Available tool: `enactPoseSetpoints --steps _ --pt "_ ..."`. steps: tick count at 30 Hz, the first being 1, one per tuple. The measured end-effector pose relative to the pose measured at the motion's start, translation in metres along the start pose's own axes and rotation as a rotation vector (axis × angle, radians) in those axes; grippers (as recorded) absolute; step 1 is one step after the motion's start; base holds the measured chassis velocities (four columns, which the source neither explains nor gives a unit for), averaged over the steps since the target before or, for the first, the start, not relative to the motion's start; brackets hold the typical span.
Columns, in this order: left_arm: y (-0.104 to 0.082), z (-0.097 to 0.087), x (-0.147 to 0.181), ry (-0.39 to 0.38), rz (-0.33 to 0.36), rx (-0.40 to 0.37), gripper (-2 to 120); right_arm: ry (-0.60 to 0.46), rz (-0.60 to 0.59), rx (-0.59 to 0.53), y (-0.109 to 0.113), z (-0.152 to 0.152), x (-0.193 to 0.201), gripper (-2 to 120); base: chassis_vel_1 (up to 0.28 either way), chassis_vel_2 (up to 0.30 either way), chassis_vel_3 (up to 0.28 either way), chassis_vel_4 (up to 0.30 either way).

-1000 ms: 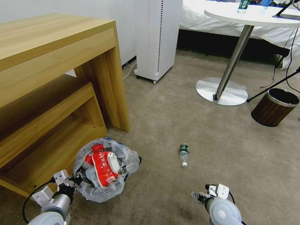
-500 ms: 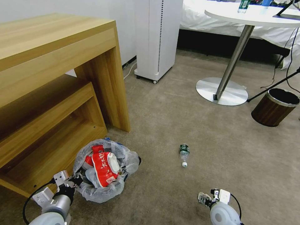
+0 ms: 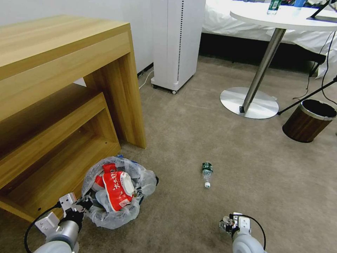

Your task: Pick up the trash bin and place the garbage on the floor into it.

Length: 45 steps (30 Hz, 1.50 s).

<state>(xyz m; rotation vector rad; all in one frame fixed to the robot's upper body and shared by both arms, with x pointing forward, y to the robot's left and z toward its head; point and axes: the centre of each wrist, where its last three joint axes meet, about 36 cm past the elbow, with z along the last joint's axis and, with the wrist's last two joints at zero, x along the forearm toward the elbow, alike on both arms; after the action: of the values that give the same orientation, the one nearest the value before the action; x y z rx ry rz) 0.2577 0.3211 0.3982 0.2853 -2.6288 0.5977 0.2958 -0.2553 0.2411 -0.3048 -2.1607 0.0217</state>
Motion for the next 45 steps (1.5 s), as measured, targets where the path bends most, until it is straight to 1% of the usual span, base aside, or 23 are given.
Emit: enactPoseSetpoints --steps 3,8,11,12,16,18,24,25,26,27,30,31,33,35,37,38,39,40,41,42,43,44,45 --pt "0.0 0.0 0.0 -0.001 0.0 0.0 0 -0.012 0.004 0.005 -0.002 0.003 -0.003 82 0.0 0.0 0.0 0.0" --pt "0.0 0.001 -0.001 0.001 0.0 0.001 0 -0.022 0.008 0.007 -0.003 0.003 -0.005 73 0.0 0.0 0.0 0.0" --pt "0.0 0.001 -0.001 0.0 0.001 0.001 0 -0.031 0.01 0.012 -0.003 0.007 -0.009 61 0.0 0.0 0.0 0.0" --pt "0.0 0.001 -0.001 0.0 0.001 0.001 0 -0.031 0.01 0.012 -0.003 0.007 -0.009 61 0.0 0.0 0.0 0.0" --pt "0.001 0.001 -0.001 0.0 0.0 0.0 0 -0.044 0.014 0.024 -0.003 0.013 -0.014 52 0.0 0.0 0.0 0.0" --pt "0.0 0.002 0.0 0.0 0.001 0.002 0 -0.048 0.01 0.032 -0.003 0.017 -0.016 39 0.0 0.0 0.0 0.0" --pt "-0.001 0.002 0.001 -0.001 0.005 0.004 0 -0.061 0.009 0.041 -0.002 0.021 -0.02 32 0.0 0.0 0.0 0.0" --pt "-0.002 0.002 0.001 -0.002 0.006 0.005 0 -0.065 0.006 0.039 -0.001 0.022 -0.019 27 0.0 0.0 0.0 0.0" --pt "-0.002 0.002 0.001 -0.002 0.006 0.005 0 -0.065 0.006 0.039 -0.001 0.022 -0.019 27 0.0 0.0 0.0 0.0" --pt "-0.002 0.002 0.0 -0.003 0.006 0.006 0 -0.07 -0.002 0.035 0.0 0.021 -0.016 19 0.0 0.0 0.0 0.0" --pt "-0.001 0.003 -0.002 -0.002 0.004 0.008 0 -0.103 -0.026 0.034 -0.004 0.017 -0.007 8 0.0 0.0 0.0 0.0" --pt "-0.001 0.003 -0.002 -0.002 0.004 0.008 0 -0.103 -0.026 0.034 -0.004 0.017 -0.007 8 0.0 0.0 0.0 0.0" --pt "-0.001 0.003 -0.004 -0.003 0.004 0.008 0 -0.12 -0.046 0.032 -0.006 0.016 0.0 1 0.0 0.0 0.0 0.0" --pt "-0.002 0.003 -0.005 -0.005 0.005 0.009 0 -0.136 -0.062 0.027 -0.006 0.014 0.004 0 0.0 0.0 0.0 0.0" --pt "-0.002 0.002 -0.005 -0.006 0.005 0.008 0 -0.206 -0.117 0.016 -0.009 0.017 0.009 0 0.0 0.0 0.0 0.0" --pt "-0.002 0.002 -0.005 -0.006 0.005 0.008 0 -0.279 -0.167 0.01 -0.012 0.019 0.01 0 0.0 0.0 0.0 0.0" --pt "-0.002 0.002 -0.005 -0.006 0.005 0.008 0 -0.279 -0.167 0.01 -0.012 0.019 0.01 0 0.0 0.0 0.0 0.0" --pt "-0.002 0.002 -0.005 -0.006 0.005 0.008 0 -0.334 -0.204 0.01 -0.014 0.021 0.01 0 0.0 0.0 0.0 0.0" --pt "-0.002 0.002 -0.005 -0.006 0.004 0.008 0 -0.455 -0.288 0.023 -0.019 0.023 0.009 0 0.0 0.0 0.0 0.0" --pt "-0.001 0.002 -0.005 -0.006 0.004 0.008 0 -0.535 -0.359 0.044 -0.023 0.025 0.008 0 0.0 0.0 0.0 0.0" --pt "-0.001 0.002 -0.005 -0.006 0.004 0.008 0 -0.535 -0.359 0.044 -0.023 0.025 0.008 0 0.0 0.0 0.0 0.0" --pt "-0.001 0.002 -0.005 -0.006 0.003 0.007 0 -0.579 -0.403 0.06 -0.026 0.025 0.007 0 0.0 0.0 0.0 0.0" --pt "-0.001 0.002 -0.004 -0.005 0.003 0.007 0 -0.689 -0.505 0.106 -0.032 0.028 0.005 0 0.0 0.0 0.0 0.0"
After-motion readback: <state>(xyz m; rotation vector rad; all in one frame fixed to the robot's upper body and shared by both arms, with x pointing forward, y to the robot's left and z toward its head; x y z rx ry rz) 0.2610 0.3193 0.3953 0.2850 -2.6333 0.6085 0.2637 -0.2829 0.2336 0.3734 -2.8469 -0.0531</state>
